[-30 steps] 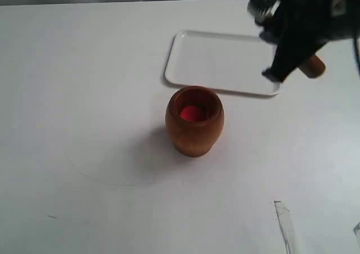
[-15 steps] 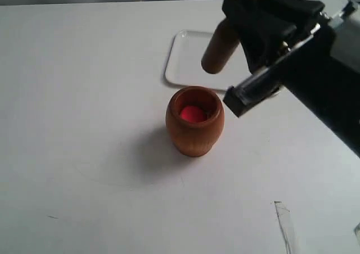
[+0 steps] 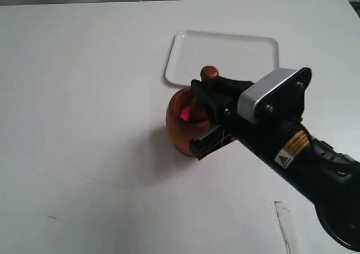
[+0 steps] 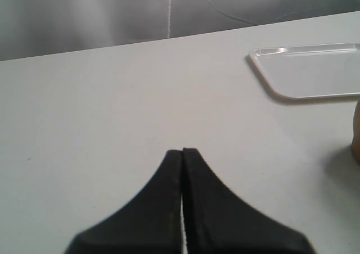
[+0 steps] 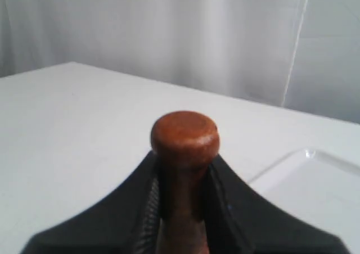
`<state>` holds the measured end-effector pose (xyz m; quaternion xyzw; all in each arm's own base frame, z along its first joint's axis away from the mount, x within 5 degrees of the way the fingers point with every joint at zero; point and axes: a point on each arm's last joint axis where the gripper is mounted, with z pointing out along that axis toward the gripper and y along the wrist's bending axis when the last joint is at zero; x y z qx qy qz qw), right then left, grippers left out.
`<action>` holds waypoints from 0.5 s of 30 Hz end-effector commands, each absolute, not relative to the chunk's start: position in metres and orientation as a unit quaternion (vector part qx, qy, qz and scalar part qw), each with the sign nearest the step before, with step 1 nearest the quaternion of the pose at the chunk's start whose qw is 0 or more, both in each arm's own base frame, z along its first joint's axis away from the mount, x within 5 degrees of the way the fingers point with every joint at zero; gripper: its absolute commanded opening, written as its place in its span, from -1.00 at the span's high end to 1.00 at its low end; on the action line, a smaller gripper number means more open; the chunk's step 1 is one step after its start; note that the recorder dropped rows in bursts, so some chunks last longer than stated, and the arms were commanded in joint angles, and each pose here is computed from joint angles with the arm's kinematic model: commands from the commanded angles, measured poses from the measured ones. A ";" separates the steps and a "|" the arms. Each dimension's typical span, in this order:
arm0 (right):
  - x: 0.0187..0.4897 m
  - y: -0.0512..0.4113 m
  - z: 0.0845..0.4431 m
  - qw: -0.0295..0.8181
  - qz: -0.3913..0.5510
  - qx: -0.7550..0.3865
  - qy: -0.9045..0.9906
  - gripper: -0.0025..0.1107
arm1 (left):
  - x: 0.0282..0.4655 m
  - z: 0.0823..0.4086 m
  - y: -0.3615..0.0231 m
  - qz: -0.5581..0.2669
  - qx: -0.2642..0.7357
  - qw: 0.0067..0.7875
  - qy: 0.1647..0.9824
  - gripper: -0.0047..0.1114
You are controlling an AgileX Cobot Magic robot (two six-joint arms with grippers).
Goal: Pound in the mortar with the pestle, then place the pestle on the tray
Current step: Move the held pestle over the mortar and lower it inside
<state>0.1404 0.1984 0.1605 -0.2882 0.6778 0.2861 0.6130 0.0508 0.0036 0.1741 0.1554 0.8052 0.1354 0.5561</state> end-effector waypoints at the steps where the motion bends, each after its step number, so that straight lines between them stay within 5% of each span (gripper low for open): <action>1: 0.142 0.207 0.145 0.595 0.290 -0.298 0.688 0.96 | 0.051 0.174 0.003 0.128 0.153 0.559 0.805 0.92; 6: 0.145 0.210 0.160 0.619 0.296 -0.291 0.667 0.96 | 0.051 0.174 0.003 0.128 0.153 0.559 0.805 0.92; 15: 0.139 0.203 0.261 0.732 0.302 -0.281 0.542 0.96 | 0.051 0.174 0.003 0.128 0.153 0.559 0.805 0.92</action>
